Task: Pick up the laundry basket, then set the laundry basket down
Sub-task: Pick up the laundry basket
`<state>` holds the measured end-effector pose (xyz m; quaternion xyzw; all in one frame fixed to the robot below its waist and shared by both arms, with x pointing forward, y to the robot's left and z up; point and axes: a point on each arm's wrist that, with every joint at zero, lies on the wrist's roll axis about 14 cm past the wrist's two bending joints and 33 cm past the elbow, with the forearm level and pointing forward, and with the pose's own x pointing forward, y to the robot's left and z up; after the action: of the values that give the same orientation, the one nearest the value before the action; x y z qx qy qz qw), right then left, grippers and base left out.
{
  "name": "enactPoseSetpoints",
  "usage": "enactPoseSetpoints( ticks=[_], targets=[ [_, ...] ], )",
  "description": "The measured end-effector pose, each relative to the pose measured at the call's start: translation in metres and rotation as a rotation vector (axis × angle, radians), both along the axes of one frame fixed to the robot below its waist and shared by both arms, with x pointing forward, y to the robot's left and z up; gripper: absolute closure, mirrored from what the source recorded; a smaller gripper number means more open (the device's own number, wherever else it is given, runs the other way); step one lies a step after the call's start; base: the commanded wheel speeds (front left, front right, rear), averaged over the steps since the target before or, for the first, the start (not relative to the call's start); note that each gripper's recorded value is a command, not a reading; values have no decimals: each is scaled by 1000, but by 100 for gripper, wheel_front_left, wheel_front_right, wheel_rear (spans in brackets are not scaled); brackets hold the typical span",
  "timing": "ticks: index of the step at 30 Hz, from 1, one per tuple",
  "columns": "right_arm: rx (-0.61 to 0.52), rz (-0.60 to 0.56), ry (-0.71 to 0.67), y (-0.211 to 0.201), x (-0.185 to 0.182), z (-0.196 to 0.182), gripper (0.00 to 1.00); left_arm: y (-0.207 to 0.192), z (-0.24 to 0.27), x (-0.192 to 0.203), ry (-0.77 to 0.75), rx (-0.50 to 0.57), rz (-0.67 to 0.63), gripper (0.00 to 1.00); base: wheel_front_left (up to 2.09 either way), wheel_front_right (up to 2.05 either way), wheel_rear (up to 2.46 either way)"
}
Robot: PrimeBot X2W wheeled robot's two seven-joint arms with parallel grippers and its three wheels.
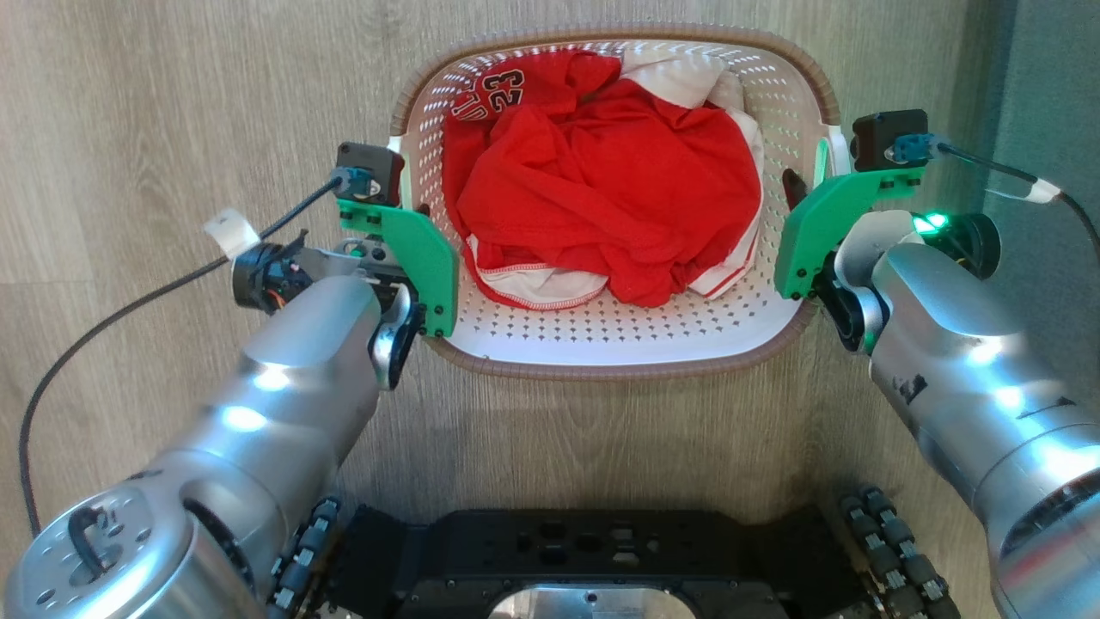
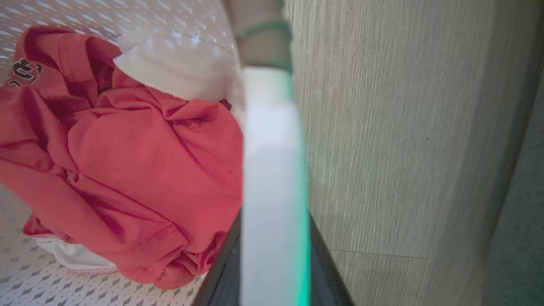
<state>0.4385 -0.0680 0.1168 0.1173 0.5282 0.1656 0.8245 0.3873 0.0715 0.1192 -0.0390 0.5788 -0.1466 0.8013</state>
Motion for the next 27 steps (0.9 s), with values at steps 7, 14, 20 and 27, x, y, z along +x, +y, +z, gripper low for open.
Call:
enactPoseSetpoints(
  ticks=[7,14,20,27],
  targets=[
    [5,10,0,2,0,2,100,0,3,0,3,-3,9,100,0,0,0],
    [-23,78,49,-1,-8,9,100,-5,14,-5,27,-27,-56,100,0,0,0],
    [-24,122,118,2,-15,31,100,-5,33,-13,46,-31,-103,100,0,0,0],
    [-43,165,151,-3,-26,66,100,-10,63,-25,72,-52,-155,100,0,0,0]
  ],
)
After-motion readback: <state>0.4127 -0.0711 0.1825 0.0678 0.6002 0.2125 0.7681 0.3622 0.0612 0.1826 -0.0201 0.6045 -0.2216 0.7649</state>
